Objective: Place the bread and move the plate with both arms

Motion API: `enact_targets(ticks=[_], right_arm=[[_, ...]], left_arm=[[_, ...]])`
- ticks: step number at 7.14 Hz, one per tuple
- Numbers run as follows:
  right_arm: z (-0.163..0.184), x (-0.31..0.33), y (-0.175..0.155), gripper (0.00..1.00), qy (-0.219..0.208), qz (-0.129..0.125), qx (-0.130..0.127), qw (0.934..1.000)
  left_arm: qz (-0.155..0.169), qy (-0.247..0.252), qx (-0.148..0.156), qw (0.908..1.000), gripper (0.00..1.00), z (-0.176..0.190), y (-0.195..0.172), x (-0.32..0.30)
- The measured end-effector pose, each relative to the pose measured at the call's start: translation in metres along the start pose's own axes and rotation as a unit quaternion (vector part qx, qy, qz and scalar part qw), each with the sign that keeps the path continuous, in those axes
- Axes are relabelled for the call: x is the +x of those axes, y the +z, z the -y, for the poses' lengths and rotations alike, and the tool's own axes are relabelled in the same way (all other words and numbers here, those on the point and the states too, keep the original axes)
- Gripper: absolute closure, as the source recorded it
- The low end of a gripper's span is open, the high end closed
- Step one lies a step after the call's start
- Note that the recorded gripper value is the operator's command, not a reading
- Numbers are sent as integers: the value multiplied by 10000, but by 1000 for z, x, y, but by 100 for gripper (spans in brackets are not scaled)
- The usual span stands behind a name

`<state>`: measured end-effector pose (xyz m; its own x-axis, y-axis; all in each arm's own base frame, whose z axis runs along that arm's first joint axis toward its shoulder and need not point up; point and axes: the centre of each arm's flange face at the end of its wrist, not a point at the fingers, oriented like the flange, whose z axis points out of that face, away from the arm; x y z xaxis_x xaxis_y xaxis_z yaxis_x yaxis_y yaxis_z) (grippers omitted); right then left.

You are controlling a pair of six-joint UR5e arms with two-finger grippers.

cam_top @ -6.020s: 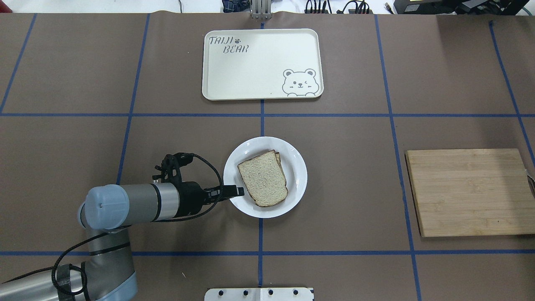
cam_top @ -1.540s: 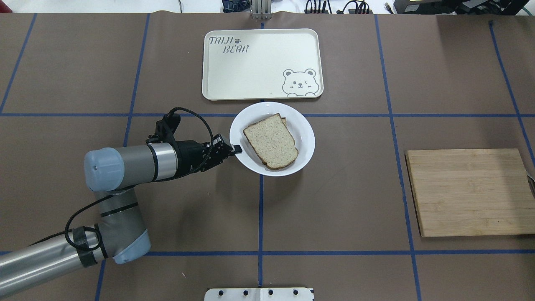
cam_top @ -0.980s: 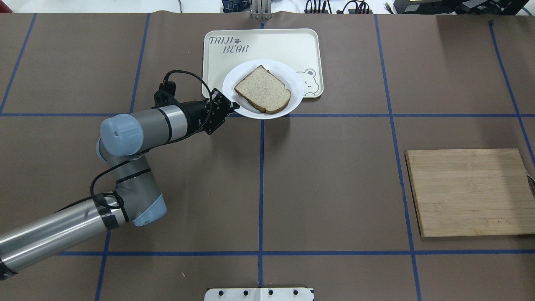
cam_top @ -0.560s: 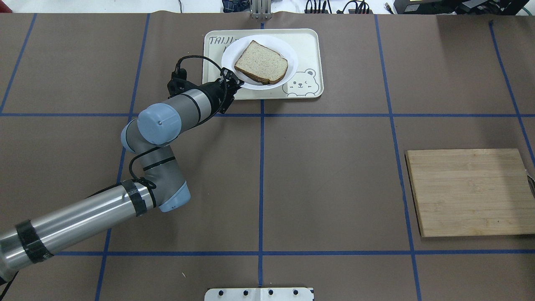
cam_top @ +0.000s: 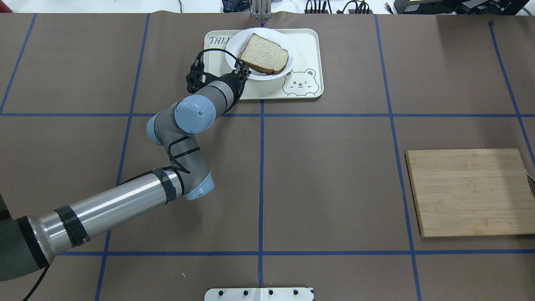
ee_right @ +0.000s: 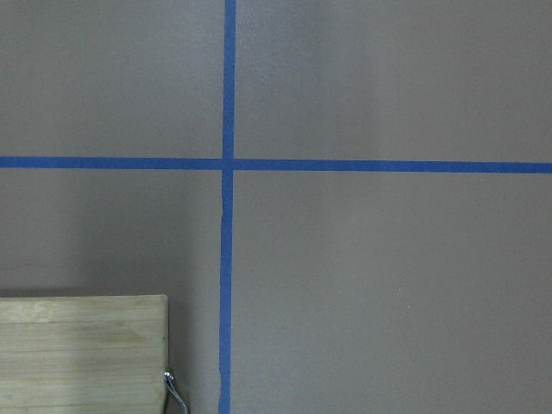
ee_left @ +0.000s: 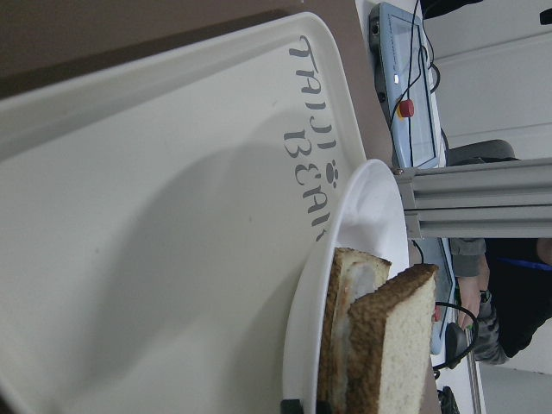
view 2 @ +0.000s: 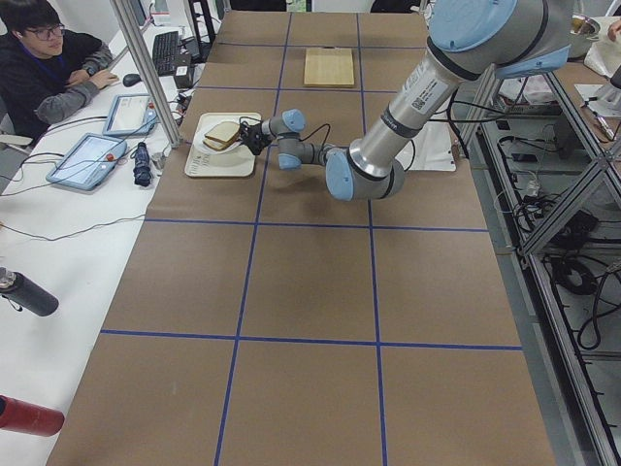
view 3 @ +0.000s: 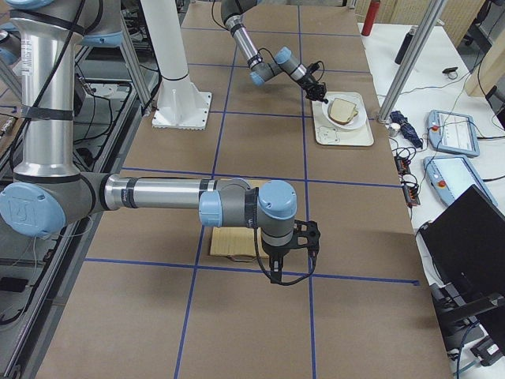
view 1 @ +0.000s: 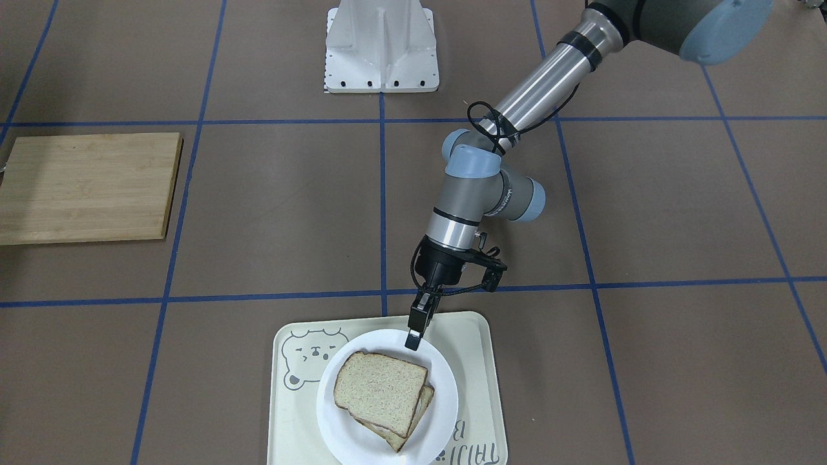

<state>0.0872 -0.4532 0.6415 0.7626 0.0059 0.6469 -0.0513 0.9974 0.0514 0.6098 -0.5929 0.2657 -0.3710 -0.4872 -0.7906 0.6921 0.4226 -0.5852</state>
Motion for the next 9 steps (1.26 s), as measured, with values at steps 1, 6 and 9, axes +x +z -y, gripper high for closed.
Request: enact_targets(ticks=[1, 6, 9], right_arm=[[1, 0, 0, 0, -4, 0, 3, 10000], [-1, 1, 2, 0, 8, -2, -18, 10000], [-2, 2, 3, 0, 24, -1, -30, 10000]], left_arm=[[16, 100, 2, 9999, 1, -1, 0, 0], [510, 1357, -1990, 9692, 1, 19, -125, -6], [822, 3803, -2276, 8926, 1, 1, -189, 19]])
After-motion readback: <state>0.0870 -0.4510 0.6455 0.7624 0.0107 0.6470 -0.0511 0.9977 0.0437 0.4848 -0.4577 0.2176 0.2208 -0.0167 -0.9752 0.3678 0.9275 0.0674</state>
